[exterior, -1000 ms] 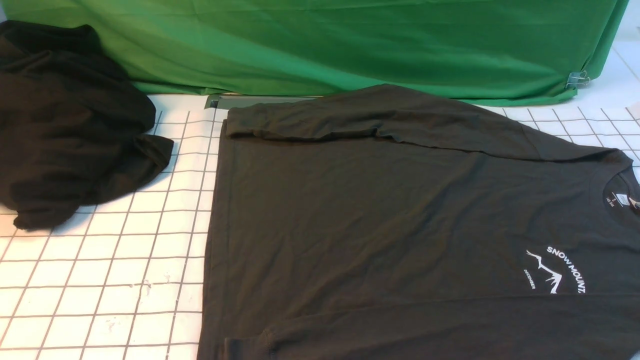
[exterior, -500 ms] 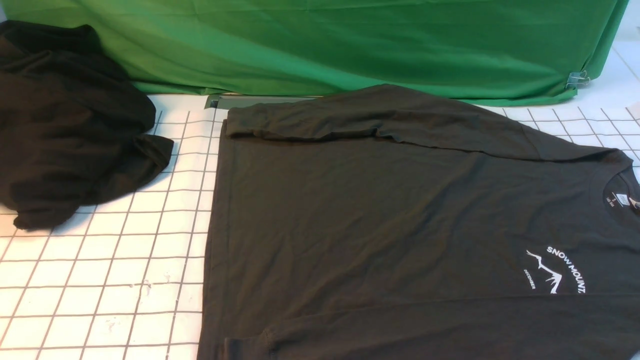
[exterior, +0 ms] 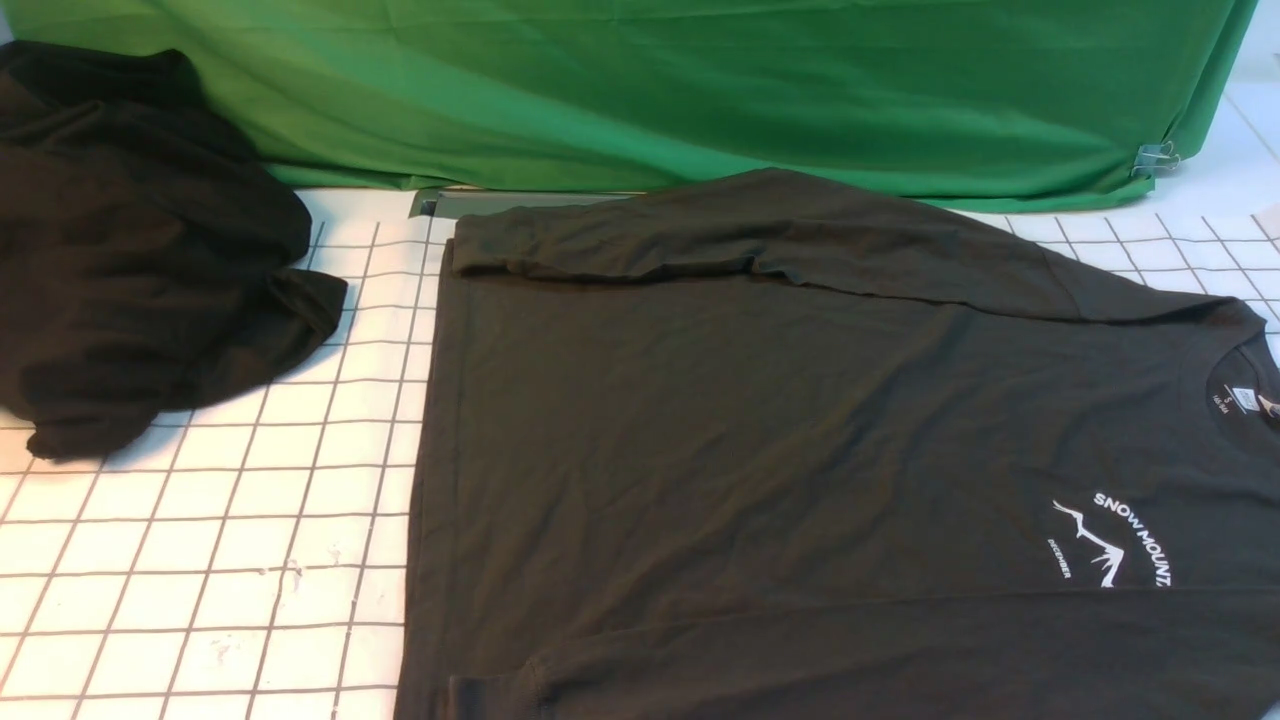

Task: Fold a long-sleeved shirt over a white checkered tablecloth.
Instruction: 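Grasp the left edge of the dark T-shirt lying flat on the table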

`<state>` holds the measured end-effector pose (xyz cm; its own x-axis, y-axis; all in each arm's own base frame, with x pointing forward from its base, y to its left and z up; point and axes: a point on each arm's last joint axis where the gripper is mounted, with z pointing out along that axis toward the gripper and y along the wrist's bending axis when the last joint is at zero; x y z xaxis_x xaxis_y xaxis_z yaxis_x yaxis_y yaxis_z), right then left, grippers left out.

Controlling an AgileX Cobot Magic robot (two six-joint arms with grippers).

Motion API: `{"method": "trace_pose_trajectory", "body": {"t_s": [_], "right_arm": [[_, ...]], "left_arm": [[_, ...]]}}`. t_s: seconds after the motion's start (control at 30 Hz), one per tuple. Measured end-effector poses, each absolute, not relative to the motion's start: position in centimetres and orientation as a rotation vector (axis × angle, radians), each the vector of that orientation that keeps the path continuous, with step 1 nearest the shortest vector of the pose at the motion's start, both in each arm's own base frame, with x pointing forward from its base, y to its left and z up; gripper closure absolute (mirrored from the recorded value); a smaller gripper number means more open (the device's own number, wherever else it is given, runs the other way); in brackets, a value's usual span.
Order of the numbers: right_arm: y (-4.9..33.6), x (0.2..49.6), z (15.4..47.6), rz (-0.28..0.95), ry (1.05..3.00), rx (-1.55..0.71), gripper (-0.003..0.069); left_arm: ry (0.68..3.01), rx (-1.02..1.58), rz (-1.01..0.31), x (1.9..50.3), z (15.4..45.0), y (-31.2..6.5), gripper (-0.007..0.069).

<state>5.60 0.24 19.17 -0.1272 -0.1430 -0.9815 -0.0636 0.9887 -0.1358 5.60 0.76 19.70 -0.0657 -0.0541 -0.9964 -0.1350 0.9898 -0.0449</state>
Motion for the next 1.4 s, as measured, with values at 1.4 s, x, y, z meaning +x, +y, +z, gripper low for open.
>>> {"method": "trace_pose_trajectory", "body": {"t_s": [1.4], "right_arm": [[2.7,12.3,30.1,0.188,2.479,-0.276,0.064]], "left_arm": [[2.834,-0.051,-0.851,21.8,26.7,-4.4,0.061]]}}
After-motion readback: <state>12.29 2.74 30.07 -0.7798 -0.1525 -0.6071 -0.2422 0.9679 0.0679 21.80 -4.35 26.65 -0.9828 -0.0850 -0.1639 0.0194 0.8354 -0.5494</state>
